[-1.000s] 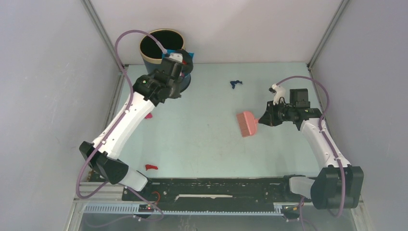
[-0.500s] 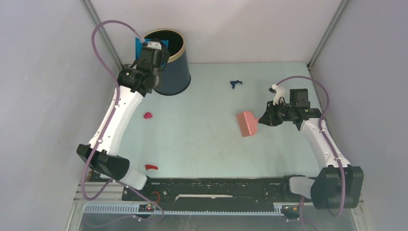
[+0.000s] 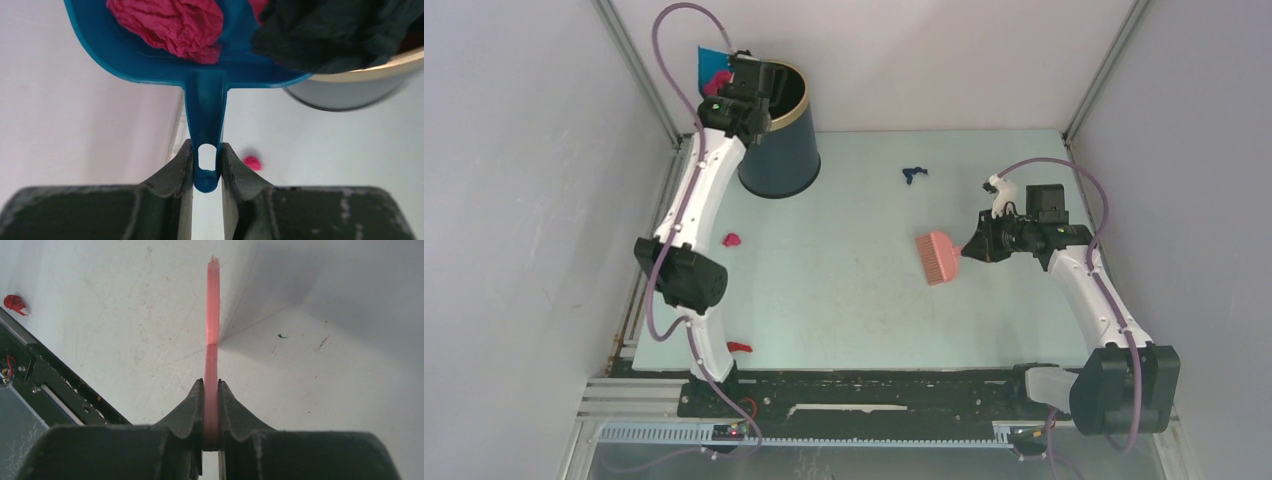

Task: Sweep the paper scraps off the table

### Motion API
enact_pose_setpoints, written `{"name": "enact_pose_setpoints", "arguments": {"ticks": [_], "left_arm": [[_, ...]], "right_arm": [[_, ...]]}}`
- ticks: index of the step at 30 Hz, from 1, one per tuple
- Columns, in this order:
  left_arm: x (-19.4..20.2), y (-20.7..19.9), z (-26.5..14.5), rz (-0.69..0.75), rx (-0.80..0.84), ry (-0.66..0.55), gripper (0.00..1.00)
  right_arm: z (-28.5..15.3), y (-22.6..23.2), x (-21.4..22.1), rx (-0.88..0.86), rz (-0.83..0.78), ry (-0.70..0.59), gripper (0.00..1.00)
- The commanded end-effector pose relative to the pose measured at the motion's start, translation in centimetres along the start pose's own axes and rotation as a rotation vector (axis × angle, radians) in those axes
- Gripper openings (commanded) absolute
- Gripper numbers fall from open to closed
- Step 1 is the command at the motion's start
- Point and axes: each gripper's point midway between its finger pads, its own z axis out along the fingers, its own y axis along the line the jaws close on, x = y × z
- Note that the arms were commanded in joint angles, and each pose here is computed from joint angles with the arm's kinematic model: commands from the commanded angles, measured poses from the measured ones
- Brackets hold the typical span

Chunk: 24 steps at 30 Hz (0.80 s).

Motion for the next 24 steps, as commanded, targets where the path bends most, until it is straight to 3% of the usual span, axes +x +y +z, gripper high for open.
{"name": "enact_pose_setpoints", "arguments": {"ticks": [1,4,12,24], "left_arm": [[-1.9,5.2,0.8,0.138,-0.338,-0.03,0.0],[-3.0,7.6,0.4,0.18,-0.563,-0.053,0.0],[-3.1,7.9,0.9,0.315,-0.787,-0.012,0.0],[-3.0,6.7,2.4,0.365,-0.815,-0.014,0.0]], "right_arm": [[-0.1,0.2,-0.6,-0.003,-0.048,-0.021,0.0],[0.2,0.2,-0.4,-0.002,-0.056,-0.009,0.0],[0.6,0.4,0.1,0.003,-0.077,0.016,0.0],[0.9,0.2,0.4,0.003,-0.073,0.033,0.0]]}}
